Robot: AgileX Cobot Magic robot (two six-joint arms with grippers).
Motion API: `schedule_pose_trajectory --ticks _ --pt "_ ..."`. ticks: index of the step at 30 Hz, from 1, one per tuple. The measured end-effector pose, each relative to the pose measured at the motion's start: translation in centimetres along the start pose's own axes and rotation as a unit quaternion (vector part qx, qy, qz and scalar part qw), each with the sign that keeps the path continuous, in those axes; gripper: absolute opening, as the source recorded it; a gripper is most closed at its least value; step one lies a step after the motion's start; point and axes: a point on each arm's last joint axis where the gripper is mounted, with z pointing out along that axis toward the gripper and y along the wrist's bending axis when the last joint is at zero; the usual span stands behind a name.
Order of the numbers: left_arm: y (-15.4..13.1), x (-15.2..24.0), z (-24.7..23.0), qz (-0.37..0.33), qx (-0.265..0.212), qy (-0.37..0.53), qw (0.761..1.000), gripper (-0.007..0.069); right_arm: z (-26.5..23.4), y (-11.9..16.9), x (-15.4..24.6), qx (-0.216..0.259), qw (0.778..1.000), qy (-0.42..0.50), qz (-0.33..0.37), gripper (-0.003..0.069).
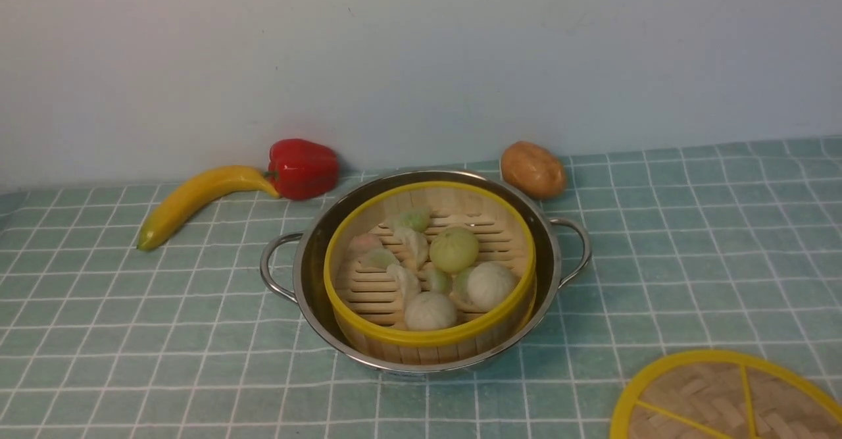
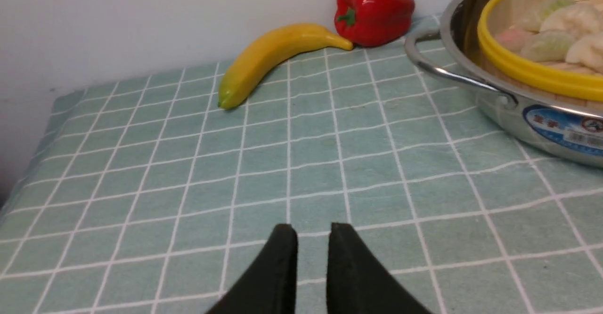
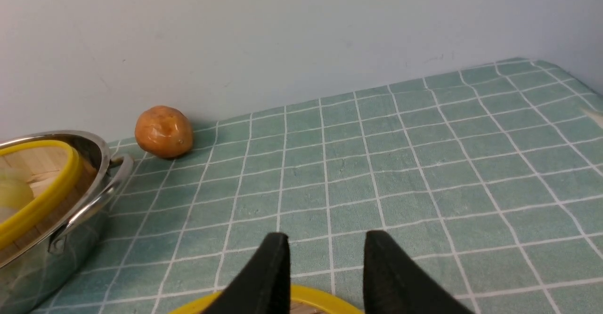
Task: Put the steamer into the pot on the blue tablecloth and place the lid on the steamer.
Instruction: 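Move the gripper down to the bamboo steamer lid and grasp its center knob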
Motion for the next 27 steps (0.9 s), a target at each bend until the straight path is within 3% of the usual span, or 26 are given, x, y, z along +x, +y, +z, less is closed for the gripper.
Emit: schedule_pose_trajectory --ticks 6,27 --pt "0.44 -0.06 -0.35 -0.032 -0.027 -0.018 0.999 0.0106 0.00 0.00 0.00 0.000 1.000 0.000 0.000 0.0240" --pt "0.41 -0.10 -0.46 -0.054 -0.025 -0.026 0.998 0.0139 0.00 0.00 0.00 0.000 1.000 0.000 0.000 0.0240"
